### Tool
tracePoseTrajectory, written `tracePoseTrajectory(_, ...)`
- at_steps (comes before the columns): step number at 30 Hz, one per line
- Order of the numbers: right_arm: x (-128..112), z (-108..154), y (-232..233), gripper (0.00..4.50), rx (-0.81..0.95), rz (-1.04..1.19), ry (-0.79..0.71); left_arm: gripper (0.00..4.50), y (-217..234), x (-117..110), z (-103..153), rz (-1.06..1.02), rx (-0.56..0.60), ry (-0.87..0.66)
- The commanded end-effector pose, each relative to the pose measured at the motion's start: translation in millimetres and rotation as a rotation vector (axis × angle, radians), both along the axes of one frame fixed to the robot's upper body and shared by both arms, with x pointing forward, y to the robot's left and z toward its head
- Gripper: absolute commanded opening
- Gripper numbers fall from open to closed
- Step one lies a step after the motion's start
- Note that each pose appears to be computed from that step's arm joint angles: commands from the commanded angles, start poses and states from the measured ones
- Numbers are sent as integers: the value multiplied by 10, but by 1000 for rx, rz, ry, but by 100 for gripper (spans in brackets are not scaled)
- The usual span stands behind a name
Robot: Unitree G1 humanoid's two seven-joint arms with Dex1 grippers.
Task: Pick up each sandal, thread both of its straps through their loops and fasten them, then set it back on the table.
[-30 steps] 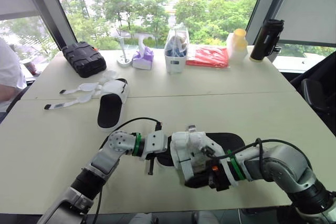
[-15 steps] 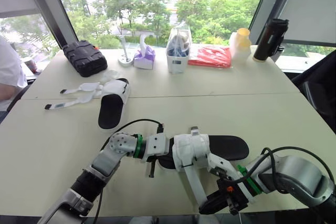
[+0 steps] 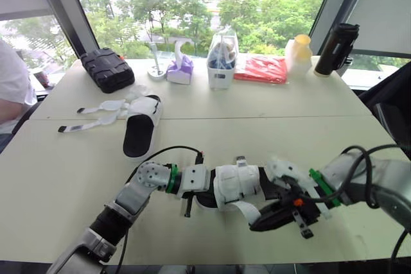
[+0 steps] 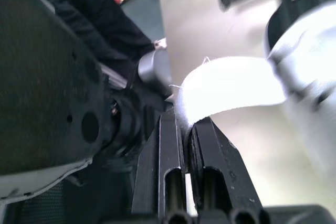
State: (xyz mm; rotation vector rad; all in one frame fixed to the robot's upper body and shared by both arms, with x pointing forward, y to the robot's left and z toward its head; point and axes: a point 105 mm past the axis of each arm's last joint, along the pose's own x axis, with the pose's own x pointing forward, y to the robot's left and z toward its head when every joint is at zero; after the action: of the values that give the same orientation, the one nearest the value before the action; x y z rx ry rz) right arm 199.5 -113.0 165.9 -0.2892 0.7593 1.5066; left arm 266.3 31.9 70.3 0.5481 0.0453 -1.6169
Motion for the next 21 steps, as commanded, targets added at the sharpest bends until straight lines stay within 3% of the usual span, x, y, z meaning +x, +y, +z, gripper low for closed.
tracePoseTrajectory(1,152,370,130,4,119,28,-94,0,243,-187,-754,25,271,173)
tracePoseTrajectory(6,487,494,238,4,178,-36,-133,0,220,-217,-776,4,276,167)
tracePoseTrajectory(10,599,508,282,4,189,-44,-145,0,221,-214,-777,2,279,164)
tracePoseTrajectory(21,858,248,265,4,135,-111,-172,0,246,-227,-766,9,276,165)
